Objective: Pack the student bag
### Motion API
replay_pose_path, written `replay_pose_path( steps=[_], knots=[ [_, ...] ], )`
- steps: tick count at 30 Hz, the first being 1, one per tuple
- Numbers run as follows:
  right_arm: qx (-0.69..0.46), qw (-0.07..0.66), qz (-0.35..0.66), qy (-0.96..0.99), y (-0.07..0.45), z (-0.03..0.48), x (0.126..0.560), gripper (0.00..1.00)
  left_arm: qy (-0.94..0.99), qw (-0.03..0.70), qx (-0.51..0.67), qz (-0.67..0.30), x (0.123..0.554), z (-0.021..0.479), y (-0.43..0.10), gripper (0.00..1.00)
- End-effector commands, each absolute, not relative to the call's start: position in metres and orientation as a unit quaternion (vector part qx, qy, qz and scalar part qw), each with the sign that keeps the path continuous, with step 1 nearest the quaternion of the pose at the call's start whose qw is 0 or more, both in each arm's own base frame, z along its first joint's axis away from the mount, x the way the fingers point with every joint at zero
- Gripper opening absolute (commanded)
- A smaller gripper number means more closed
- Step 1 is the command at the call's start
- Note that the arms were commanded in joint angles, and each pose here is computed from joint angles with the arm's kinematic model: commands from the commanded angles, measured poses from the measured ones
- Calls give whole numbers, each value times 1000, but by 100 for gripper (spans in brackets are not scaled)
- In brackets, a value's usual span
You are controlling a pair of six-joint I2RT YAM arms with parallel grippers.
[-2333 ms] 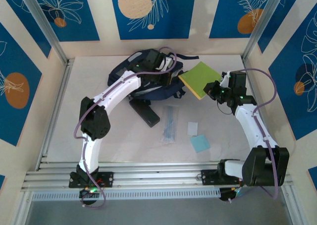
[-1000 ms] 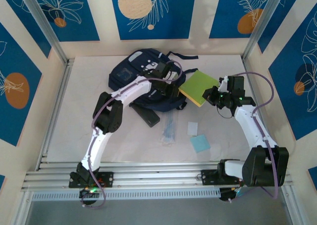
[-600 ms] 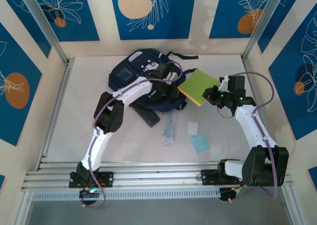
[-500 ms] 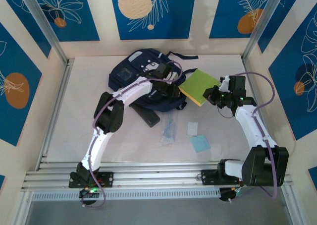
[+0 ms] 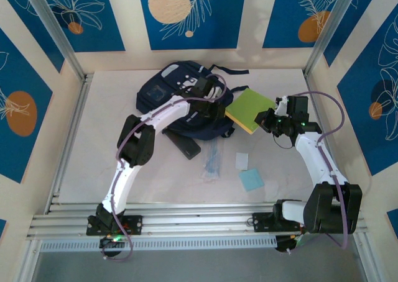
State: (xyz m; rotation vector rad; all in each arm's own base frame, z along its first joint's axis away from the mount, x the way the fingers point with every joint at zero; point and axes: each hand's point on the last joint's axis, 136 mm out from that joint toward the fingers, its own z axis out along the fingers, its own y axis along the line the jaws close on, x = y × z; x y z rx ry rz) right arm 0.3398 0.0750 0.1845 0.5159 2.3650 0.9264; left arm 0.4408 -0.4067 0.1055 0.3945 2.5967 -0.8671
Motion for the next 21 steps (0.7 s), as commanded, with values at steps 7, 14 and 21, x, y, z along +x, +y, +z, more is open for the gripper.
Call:
replay_pose_path(
  steps=[7,14,21],
  knots=[
    [175,271,358,876,79,186,338,0,918,218,122,-308,451,124,-396,9],
    [174,272,358,876,77,187,338,0,919,216,121,-306,449,127,-393,0],
    [186,274,342,879,66,185,334,0,898,234,95,-361,454,170,-394,0]
  ],
)
